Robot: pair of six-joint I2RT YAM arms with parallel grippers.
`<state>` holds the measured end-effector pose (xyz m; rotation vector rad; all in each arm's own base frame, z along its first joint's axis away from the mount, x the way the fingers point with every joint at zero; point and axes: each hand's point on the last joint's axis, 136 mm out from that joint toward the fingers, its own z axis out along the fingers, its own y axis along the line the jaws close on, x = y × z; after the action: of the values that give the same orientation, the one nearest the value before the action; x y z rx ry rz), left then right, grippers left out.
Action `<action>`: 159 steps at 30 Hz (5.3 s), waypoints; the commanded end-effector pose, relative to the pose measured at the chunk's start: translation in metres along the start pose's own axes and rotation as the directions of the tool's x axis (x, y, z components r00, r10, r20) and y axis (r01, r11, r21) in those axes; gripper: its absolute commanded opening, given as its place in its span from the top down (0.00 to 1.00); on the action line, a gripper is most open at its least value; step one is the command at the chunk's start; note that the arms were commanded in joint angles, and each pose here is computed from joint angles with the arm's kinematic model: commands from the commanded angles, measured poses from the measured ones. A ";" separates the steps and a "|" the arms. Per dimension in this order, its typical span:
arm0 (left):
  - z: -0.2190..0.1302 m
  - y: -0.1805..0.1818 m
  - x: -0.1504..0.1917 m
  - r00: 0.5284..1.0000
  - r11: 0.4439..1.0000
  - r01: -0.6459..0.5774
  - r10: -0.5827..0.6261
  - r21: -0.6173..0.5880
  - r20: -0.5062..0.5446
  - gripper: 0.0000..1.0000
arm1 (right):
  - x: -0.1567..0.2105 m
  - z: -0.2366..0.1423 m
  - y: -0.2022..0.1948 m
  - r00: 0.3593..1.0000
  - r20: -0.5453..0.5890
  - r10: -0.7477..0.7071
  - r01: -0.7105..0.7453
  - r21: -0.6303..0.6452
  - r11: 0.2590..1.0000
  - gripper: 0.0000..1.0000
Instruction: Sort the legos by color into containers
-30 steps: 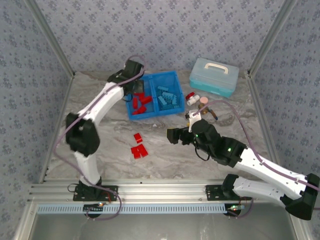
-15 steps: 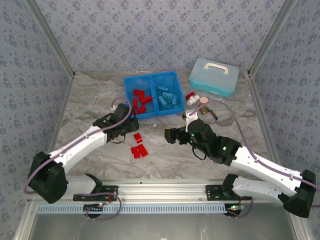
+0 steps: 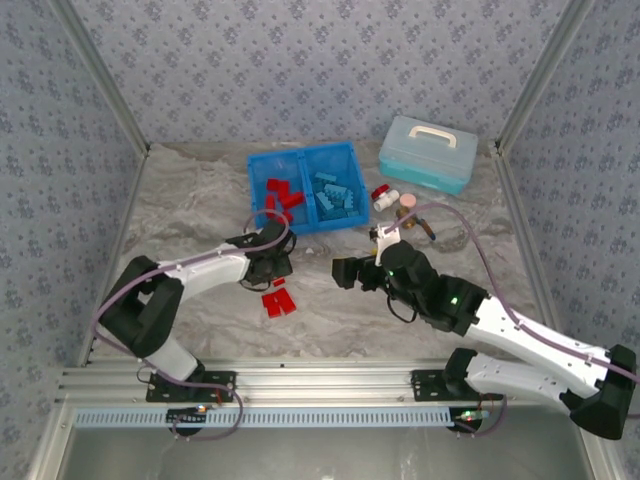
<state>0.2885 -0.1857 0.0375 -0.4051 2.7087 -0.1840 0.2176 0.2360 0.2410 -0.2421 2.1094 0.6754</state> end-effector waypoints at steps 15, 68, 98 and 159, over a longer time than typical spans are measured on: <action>0.011 -0.004 0.006 0.997 0.993 -0.070 0.068 -0.094 -0.023 0.62 | -0.003 -0.010 -0.005 1.000 0.019 0.016 -0.016 0.013 1.000 0.00; -0.118 -0.125 -0.249 0.915 0.978 -0.172 0.114 0.118 0.386 0.42 | -0.010 -0.024 -0.005 0.998 0.046 0.039 -0.040 0.009 0.999 0.00; -0.081 0.017 0.091 0.993 0.987 -0.115 0.117 0.110 -0.018 0.39 | -0.002 -0.013 -0.011 0.999 0.042 0.034 -0.035 0.021 0.999 0.00; -0.109 -0.058 -0.157 0.919 0.974 -0.227 0.208 0.018 0.334 0.71 | -0.002 -0.022 -0.015 0.997 0.047 0.068 -0.069 0.024 0.997 0.00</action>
<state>0.3770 -0.1705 0.2084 -0.2268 2.3470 -0.1204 0.2104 0.2194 0.2422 -0.1895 2.0920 0.6855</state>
